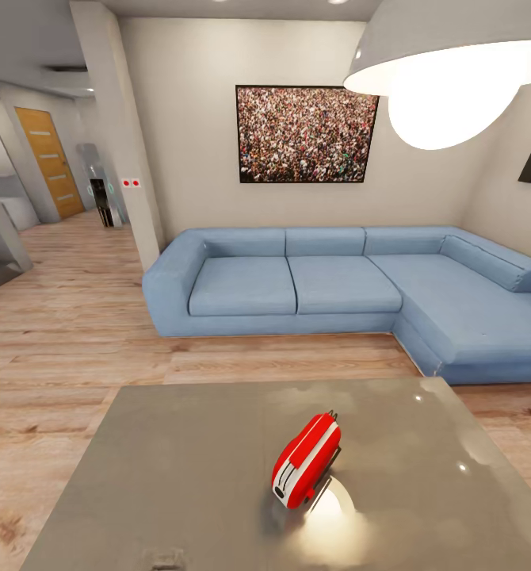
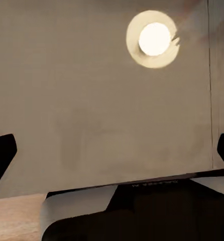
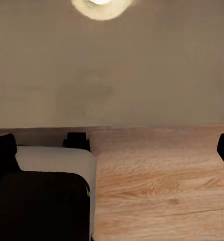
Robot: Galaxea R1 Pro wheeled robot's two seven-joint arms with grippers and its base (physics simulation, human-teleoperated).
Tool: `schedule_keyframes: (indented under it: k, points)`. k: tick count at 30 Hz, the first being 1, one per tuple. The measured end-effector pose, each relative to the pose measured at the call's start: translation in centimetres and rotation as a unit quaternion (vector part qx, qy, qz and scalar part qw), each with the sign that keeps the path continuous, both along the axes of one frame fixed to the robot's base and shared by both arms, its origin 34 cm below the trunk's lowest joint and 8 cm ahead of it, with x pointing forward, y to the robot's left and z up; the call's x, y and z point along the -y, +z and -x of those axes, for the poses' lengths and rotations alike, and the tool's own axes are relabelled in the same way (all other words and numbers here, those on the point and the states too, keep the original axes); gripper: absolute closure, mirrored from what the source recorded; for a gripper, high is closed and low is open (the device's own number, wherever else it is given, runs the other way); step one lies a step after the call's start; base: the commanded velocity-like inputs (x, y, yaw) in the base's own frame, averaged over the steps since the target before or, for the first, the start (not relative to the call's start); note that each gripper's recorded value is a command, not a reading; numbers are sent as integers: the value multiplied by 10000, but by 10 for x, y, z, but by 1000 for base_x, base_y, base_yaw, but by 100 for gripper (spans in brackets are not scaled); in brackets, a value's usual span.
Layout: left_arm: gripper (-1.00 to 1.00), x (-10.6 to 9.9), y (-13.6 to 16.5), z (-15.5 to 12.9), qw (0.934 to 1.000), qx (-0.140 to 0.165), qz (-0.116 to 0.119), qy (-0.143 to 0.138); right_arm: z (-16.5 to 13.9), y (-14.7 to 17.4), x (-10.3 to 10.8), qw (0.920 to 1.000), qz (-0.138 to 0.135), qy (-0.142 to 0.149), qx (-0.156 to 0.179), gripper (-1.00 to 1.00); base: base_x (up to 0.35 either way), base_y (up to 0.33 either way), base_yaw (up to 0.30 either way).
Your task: Turn on the radio receiver that's on the table in the living room.
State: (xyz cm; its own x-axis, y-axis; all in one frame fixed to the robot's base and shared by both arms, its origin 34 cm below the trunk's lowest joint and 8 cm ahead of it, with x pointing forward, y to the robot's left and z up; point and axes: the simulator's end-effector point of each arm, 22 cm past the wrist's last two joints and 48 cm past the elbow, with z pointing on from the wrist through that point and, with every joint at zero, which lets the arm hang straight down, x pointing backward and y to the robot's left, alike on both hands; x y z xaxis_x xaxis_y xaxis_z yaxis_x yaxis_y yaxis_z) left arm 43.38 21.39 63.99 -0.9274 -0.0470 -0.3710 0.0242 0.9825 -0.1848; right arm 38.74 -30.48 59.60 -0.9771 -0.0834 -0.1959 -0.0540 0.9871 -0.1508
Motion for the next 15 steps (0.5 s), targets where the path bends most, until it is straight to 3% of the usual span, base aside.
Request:
schedule_keyframes:
  k: [5, 9, 15]
  points:
    - [-100, 4, 43, -42, 9988, 480, 46, -18, -56, 19, 3, 9994, 52, -18, 352, -100, 0, 0, 0]
    - [-100, 6, 70, -63, 9972, 744, 64, -24, -77, 27, 4, 9987, 79, 1, 510, -100, 0, 0, 0]
    - [-100, 10, 88, -84, 9960, 890, 102, -28, -115, 51, 6, 9957, 133, 30, 920, -100, 0, 0, 0]
